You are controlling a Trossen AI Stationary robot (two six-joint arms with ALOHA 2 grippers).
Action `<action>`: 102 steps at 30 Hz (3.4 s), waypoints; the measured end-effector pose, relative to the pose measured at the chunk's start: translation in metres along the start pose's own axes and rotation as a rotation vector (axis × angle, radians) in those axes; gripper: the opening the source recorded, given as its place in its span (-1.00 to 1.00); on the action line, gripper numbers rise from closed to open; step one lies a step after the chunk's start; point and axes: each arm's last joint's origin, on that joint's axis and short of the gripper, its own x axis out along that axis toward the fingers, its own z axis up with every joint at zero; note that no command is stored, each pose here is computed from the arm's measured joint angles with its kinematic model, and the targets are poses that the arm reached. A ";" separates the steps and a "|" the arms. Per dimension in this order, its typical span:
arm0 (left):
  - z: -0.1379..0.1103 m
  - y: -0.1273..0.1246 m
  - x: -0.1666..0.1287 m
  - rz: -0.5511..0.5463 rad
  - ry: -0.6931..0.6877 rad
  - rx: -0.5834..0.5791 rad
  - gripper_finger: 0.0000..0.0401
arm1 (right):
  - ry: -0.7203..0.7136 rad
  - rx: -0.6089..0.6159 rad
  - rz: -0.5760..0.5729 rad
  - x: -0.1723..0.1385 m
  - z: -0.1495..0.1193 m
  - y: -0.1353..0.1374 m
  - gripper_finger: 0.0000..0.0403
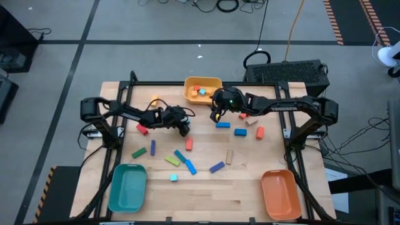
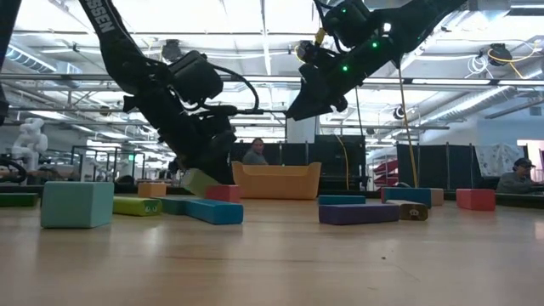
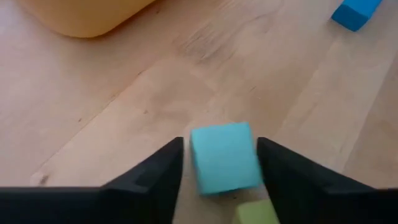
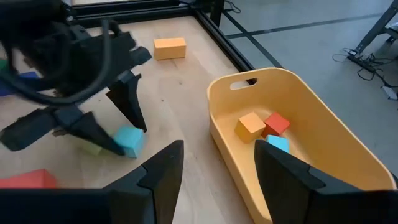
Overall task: Sort blocks by size
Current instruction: Put the top blue square block into the yellow bin
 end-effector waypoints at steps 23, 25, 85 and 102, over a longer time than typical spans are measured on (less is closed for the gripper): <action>0.025 -0.004 -0.008 -0.231 -0.077 0.022 -0.32 | 0.030 -0.319 0.093 -0.004 -0.022 0.032 -0.10; 0.029 -0.004 -0.009 -0.338 -0.087 0.021 -0.32 | 0.035 -0.416 0.115 -0.005 -0.025 0.038 -0.10; 0.061 0.009 -0.019 -0.584 -0.299 -0.033 0.07 | -0.086 -0.851 -0.016 0.040 -0.047 0.064 -0.38; 0.078 0.026 -0.040 -0.544 -0.409 -0.007 0.08 | -0.052 -0.612 -0.132 0.046 -0.041 0.022 -0.38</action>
